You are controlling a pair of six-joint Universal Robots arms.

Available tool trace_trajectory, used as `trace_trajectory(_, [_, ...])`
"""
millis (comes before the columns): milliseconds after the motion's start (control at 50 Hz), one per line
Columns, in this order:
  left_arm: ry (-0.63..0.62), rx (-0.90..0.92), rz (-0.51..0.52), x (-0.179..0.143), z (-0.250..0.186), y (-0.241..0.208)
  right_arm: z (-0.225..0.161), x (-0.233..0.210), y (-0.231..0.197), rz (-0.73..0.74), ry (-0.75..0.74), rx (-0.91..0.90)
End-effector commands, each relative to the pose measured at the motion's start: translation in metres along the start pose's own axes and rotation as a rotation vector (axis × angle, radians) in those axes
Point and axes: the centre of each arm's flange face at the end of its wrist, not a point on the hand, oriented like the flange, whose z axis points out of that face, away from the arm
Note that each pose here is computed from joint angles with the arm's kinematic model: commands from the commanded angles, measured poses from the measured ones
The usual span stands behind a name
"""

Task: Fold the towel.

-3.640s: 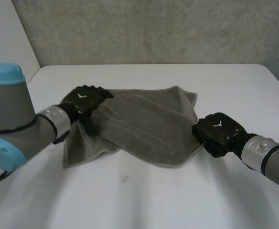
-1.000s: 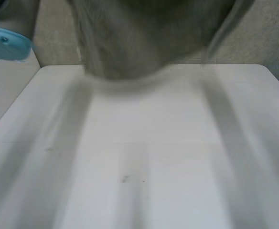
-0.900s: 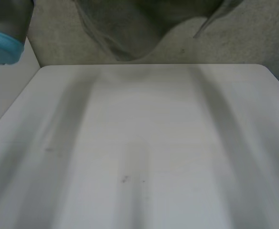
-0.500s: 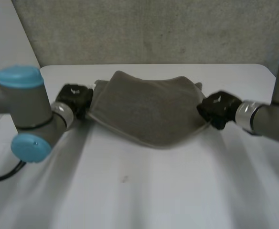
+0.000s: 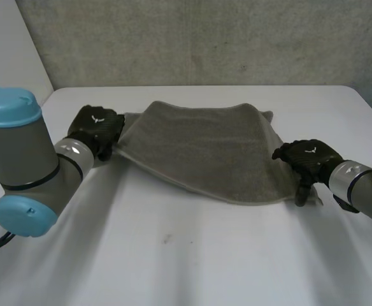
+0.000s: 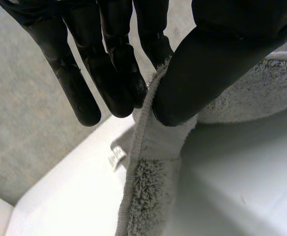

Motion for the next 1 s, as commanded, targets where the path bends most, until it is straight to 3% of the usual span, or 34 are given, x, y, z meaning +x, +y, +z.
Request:
trace_trajectory(20, [0.025,0.049,0.004,0.005,-0.012,-0.030,-0.013,-0.010,0.003,0.146,0.004,0.023])
trace_trajectory(300, [0.040,0.063,-0.055,0.000,-0.017,-0.060,-0.019,-0.061,-0.007,0.242,-0.088,0.089])
trace_trajectory(460, [0.021,0.084,-0.103,-0.012,-0.016,-0.076,-0.005,-0.082,-0.010,0.212,-0.100,0.113])
trace_trajectory(700, [-0.002,0.119,-0.182,-0.026,-0.015,-0.094,0.024,-0.115,-0.011,0.283,-0.149,0.120])
trace_trajectory(940, [-0.052,0.077,-0.199,-0.045,-0.008,-0.080,0.053,-0.085,-0.010,0.201,0.056,0.167])
trace_trajectory(1000, [-0.066,0.056,-0.201,-0.051,-0.005,-0.073,0.056,-0.058,-0.003,0.175,0.117,0.142])
